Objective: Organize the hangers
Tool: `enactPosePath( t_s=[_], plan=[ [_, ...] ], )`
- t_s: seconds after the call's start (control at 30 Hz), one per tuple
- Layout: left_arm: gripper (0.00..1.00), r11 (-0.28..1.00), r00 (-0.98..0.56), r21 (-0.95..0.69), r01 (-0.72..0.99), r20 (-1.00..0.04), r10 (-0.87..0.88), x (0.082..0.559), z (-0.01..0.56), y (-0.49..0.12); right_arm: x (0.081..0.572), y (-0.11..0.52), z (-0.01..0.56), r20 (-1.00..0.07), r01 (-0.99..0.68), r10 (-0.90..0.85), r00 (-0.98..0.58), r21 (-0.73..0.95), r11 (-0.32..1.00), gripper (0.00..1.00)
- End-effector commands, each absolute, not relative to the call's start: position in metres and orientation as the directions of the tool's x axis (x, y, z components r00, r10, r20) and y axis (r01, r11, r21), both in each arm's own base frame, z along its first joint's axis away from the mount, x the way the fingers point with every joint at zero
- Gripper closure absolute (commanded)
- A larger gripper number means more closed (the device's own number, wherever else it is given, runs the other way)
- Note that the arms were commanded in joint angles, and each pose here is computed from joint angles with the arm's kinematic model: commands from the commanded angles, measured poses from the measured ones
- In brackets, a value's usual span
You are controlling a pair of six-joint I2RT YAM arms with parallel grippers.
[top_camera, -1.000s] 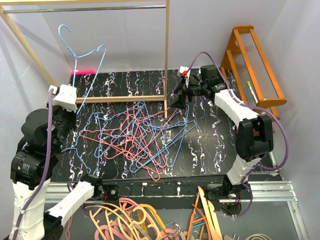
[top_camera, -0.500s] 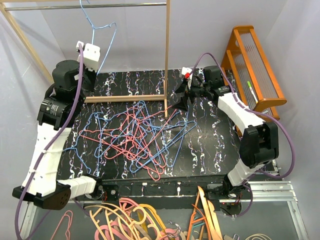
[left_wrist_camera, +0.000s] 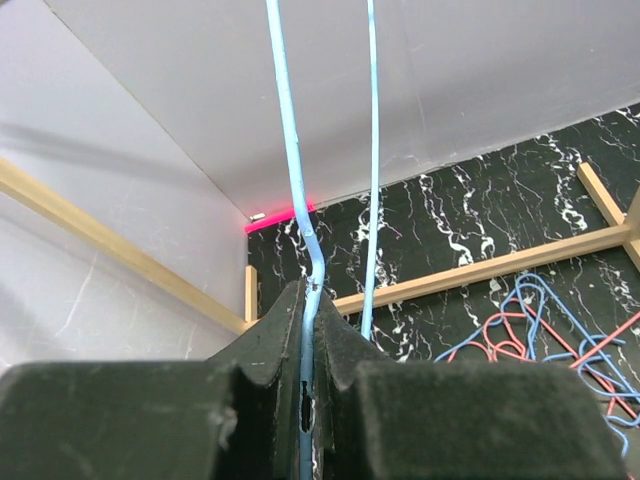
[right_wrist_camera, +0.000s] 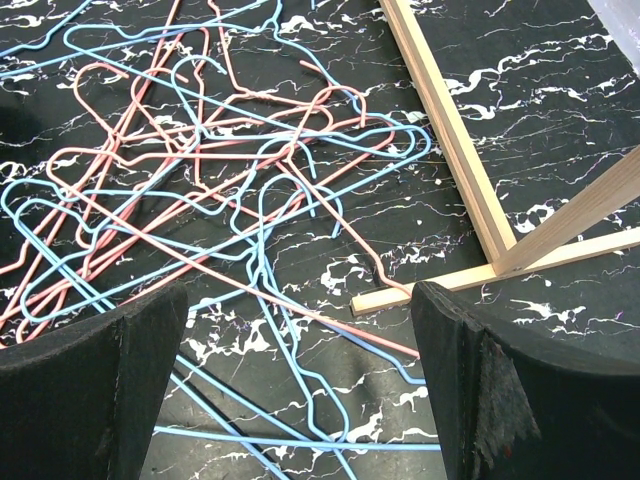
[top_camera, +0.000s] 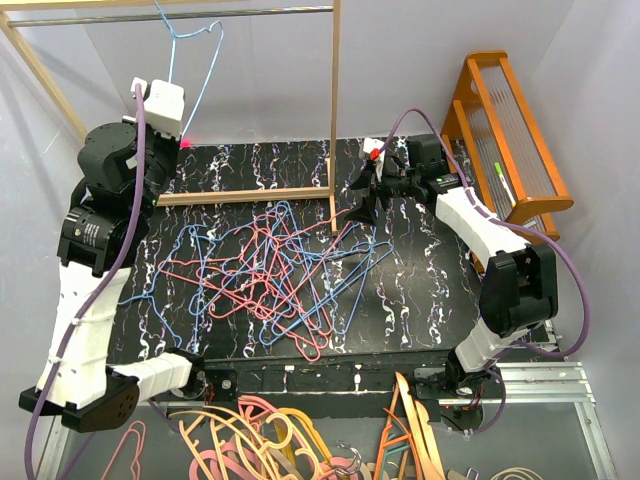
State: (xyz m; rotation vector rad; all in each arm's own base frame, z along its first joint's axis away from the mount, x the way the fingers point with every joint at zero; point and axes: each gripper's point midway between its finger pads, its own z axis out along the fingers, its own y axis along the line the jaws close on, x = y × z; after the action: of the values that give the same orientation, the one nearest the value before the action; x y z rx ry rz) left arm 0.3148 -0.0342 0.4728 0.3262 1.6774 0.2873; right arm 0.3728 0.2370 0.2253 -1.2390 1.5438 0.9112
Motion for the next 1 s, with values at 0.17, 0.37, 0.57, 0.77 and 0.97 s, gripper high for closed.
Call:
enactPosePath(
  t_s=[0.17, 0.37, 0.57, 0.77, 0.97],
  plan=[
    [1.00, 0.895, -0.126, 0.447, -0.004, -0.888, 0.443, 0.347, 0.476, -0.033, 0.377, 0.240, 0.242, -0.964, -0.978, -0.266, -0.006, -0.049, 0.200, 0.02],
    [1.00, 0.889, -0.148, 0.457, 0.005, -0.879, 0.453, 0.370, 0.464, -0.040, 0.374, 0.238, 0.243, -0.962, -0.978, -0.274, 0.010, -0.066, 0.197, 0.02],
    [1.00, 0.897, -0.197, 0.441, 0.027, -0.878, 0.437, 0.371, 0.445, -0.042, 0.370, 0.235, 0.241, -0.960, -0.978, -0.280, -0.001, -0.058, 0.203, 0.02],
    [0.64, 0.923, -0.218, 0.381, 0.047, -0.898, 0.382, 0.352, 0.420, -0.043, 0.374, 0.231, 0.234, -0.934, -0.955, -0.305, -0.185, 0.098, 0.279, 0.02],
    [0.03, 0.938, -0.134, 0.345, -0.036, -0.932, 0.337, 0.324, 0.438, -0.026, 0.388, 0.211, 0.239, -0.915, -0.881, -0.319, -0.249, 0.078, 0.466, 0.02]
  ],
)
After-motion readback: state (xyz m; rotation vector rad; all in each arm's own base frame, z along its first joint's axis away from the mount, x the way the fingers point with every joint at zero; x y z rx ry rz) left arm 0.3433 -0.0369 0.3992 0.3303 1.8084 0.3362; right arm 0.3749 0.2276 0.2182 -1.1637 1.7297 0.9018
